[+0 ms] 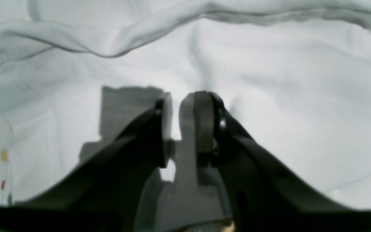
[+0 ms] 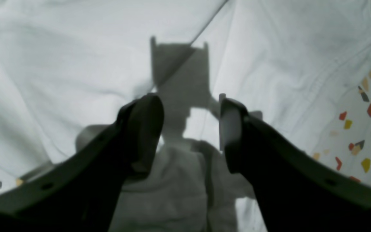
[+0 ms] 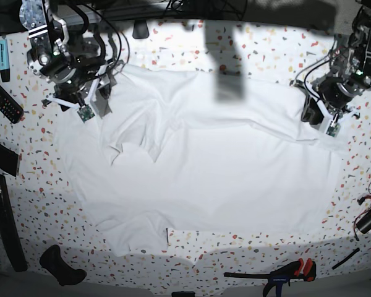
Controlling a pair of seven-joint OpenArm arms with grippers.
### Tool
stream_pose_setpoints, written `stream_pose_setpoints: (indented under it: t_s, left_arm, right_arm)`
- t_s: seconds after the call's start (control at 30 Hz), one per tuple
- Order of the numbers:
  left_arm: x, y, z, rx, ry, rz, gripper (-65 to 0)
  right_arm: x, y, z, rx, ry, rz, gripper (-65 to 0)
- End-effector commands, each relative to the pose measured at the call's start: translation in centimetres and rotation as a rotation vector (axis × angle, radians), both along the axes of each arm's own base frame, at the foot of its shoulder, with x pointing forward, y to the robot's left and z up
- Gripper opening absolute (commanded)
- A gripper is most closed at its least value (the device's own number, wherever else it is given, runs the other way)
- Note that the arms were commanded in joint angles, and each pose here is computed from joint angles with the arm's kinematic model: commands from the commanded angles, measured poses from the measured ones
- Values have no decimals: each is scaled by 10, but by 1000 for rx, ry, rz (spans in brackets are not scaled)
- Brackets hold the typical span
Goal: Fold the T-shirt properly
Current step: 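Drag the shirt toward the robot with both grippers and release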
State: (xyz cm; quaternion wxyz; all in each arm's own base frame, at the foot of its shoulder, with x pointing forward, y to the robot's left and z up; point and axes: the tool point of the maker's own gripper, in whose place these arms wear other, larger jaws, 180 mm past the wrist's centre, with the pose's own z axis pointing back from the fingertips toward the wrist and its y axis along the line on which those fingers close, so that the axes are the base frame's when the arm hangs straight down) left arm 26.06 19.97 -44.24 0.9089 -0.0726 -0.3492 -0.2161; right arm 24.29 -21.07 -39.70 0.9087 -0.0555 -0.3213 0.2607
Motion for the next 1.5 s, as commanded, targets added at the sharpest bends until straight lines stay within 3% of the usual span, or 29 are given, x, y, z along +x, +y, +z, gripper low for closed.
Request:
stream_pose_setpoints:
  t_s: [0.0,0.27,0.57,0.8,1.17,1.33,1.47]
  left_arm:
    - [-45,17,-32,126,190,-36,-525]
    - [-106,13,-50,132,294,-54,-525]
    - [-146,-22,-28,92,287,-123,-525]
    - [-154,-6,-22,239,244,-114,-525]
    - [-164,1,-27,279,309,-110,-525]
    - [-164,2,-27,279,310,-110,-525]
    - [-166,3,-26,292,329,-111,-525]
  right_arm:
    - [4,-3,8,-14,-22,13,-332]
    - [-20,1,-5,-11,45,48,-332]
    - [-31,0,-12,-21,83,44,-332]
    - [-46,-17,-12,-94,117,77,-332]
    - [-86,-25,-26,-125,220,93,-332]
    - [-114,-35,-35,-195,278,114,-332]
    - [-115,-53,-31,-246,257,44,-332]
